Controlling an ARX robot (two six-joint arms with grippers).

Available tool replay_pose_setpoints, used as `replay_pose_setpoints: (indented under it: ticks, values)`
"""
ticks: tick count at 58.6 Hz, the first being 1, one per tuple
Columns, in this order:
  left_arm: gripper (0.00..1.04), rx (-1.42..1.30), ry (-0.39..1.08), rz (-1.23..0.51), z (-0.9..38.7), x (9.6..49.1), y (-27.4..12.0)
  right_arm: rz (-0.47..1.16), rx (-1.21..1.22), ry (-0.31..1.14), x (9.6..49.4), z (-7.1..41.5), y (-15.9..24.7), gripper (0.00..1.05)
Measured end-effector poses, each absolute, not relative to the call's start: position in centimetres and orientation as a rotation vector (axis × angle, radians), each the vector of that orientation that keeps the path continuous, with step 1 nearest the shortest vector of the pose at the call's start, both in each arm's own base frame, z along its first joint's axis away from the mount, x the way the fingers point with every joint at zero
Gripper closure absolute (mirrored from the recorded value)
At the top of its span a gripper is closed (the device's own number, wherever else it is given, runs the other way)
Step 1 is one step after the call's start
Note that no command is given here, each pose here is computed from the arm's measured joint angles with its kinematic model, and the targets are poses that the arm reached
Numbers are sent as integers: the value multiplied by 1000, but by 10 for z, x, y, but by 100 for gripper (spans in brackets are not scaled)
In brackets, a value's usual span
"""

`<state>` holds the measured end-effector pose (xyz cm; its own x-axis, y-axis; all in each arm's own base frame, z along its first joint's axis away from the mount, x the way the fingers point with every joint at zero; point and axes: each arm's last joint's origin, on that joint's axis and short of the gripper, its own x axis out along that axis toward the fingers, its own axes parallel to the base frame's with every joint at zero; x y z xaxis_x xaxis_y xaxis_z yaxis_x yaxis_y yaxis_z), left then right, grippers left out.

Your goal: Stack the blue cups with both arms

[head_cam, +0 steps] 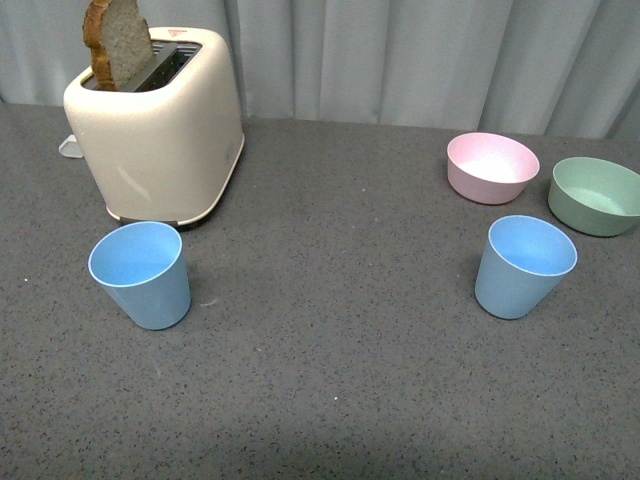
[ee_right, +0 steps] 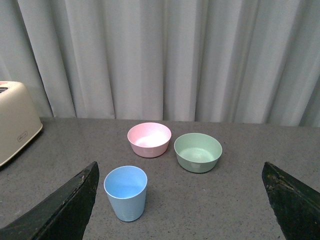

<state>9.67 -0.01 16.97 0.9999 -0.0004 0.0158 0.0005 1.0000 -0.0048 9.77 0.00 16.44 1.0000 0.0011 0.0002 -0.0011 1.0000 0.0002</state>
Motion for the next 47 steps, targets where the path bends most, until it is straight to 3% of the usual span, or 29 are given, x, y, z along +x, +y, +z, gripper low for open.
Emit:
replay_pose_setpoints:
  ticks: [47]
  values:
    - [7, -5, -16, 0, 170, 97, 0, 1, 0, 0, 98, 164, 0, 10]
